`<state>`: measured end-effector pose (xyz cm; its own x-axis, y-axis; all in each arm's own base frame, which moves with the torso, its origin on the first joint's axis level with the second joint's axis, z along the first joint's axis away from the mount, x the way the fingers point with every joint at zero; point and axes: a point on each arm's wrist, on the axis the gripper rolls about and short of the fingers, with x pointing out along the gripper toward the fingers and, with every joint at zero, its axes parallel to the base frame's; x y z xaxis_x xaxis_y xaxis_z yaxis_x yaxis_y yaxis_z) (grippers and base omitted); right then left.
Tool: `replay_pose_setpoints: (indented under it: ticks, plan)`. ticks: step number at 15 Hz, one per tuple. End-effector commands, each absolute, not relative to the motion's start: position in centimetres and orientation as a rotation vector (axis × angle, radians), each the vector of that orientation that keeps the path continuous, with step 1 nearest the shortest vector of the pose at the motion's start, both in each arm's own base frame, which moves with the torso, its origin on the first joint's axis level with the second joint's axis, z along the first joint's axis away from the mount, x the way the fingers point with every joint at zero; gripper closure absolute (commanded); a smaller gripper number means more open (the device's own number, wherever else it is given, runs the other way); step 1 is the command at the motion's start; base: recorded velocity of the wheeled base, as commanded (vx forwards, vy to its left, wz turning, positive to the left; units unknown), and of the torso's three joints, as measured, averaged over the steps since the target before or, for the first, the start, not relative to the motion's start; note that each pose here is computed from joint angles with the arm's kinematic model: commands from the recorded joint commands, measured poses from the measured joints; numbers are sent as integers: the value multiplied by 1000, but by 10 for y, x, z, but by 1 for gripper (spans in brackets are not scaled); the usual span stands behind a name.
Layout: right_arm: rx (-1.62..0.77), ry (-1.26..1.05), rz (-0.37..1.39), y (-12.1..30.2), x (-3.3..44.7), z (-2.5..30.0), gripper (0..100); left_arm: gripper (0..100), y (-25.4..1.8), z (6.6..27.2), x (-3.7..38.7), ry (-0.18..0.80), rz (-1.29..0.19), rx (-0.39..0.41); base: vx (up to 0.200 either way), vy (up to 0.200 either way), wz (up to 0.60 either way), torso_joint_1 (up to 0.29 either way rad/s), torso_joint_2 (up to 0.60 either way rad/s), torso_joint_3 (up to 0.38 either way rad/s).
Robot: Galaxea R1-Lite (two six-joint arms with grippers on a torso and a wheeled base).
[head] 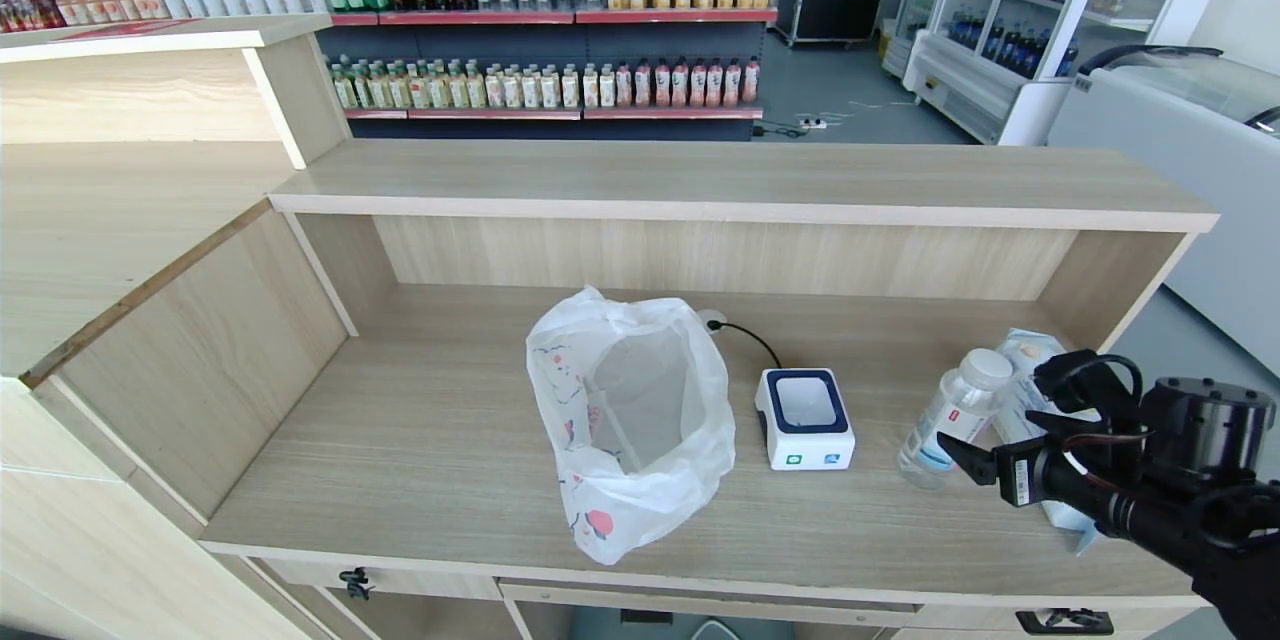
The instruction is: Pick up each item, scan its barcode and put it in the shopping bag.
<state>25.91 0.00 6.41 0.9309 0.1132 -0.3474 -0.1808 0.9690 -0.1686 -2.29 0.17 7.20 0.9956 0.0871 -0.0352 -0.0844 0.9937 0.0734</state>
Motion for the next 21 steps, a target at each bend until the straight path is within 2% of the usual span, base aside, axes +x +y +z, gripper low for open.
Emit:
replay_pose_setpoints:
  ticks: [1, 12, 21]
  plan:
    - [-225, 367, 180, 5, 271, 50, 0, 0, 2, 72, -23, 38, 86, 72, 0, 0, 0, 0, 0, 0]
    - [-267, 329, 338, 17, 317, 25, 0, 0, 2, 72, -23, 38, 86, 72, 0, 0, 0, 0, 0, 0]
    - [-257, 298, 362, 17, 323, 25, 0, 0, 2, 72, -23, 38, 86, 72, 0, 0, 0, 0, 0, 0]
